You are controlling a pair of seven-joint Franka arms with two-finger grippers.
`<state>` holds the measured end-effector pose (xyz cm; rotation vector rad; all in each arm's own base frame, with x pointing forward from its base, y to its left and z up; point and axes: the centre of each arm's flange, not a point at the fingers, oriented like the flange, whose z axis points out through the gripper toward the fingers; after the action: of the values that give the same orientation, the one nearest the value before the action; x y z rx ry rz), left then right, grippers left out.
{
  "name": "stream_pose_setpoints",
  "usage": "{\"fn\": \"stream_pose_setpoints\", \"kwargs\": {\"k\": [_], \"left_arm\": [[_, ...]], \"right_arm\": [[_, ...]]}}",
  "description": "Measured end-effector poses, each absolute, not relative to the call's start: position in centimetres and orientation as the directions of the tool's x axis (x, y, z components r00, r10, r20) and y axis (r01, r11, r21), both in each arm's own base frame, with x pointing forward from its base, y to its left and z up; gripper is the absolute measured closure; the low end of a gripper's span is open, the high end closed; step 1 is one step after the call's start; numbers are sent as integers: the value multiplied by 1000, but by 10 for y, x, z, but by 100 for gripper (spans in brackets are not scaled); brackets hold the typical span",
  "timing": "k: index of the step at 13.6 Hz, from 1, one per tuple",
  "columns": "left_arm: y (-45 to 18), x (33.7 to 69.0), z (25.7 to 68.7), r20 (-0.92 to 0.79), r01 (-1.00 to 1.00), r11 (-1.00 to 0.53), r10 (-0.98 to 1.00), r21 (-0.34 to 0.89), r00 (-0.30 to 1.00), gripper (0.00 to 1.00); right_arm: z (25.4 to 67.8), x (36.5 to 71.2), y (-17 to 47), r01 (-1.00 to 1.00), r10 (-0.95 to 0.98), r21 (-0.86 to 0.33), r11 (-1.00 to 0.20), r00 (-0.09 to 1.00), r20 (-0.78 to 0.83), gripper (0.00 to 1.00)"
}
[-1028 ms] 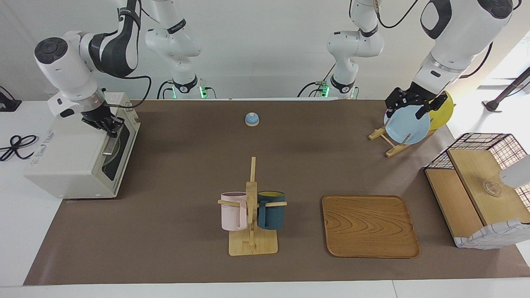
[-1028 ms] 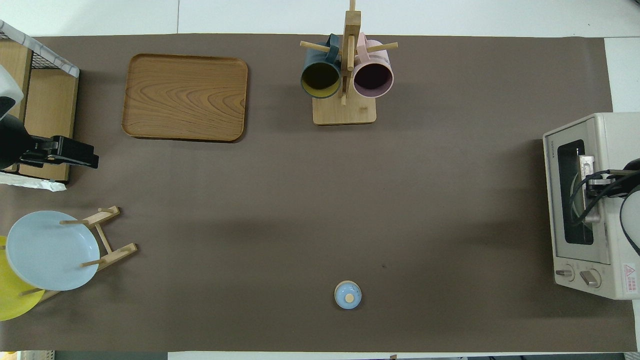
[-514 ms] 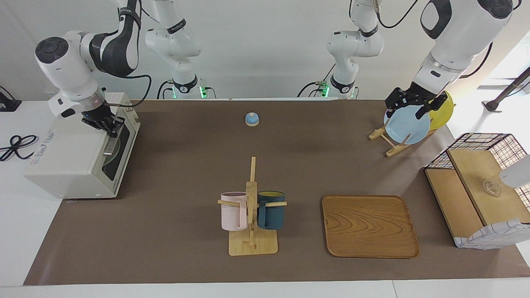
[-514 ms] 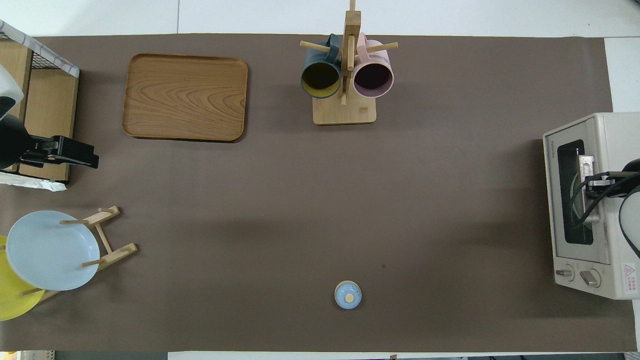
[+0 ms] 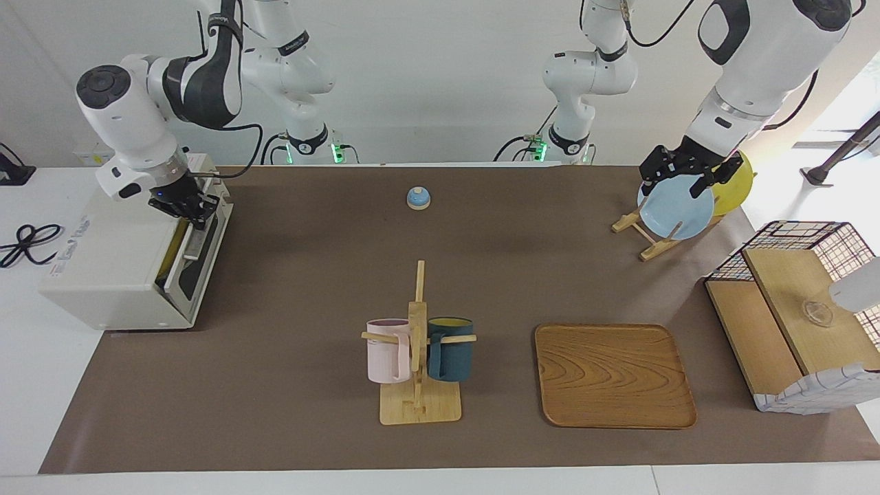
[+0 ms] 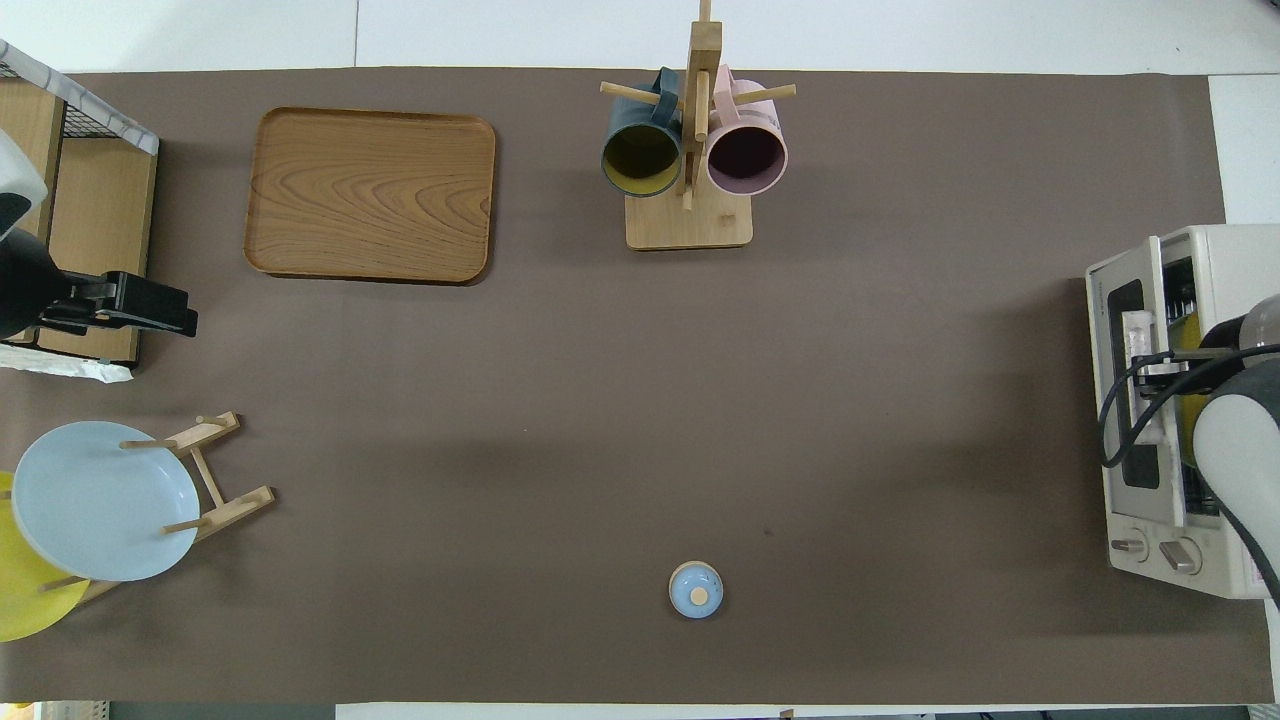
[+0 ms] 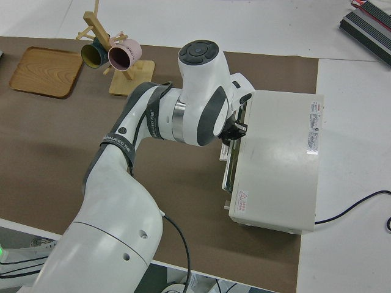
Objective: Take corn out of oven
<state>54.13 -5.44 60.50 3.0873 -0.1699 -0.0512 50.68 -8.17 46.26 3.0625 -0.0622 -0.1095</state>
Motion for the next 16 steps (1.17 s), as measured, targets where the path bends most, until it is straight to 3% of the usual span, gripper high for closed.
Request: {"fn": "stream_pose_setpoints", "kwargs": {"k": [16], "left_arm": [[-54,541,605,-30,-109,-993,-110,51,993,0]], "right_arm": [[342,517,5,32,32,12,-999,999,-11,99]]}}
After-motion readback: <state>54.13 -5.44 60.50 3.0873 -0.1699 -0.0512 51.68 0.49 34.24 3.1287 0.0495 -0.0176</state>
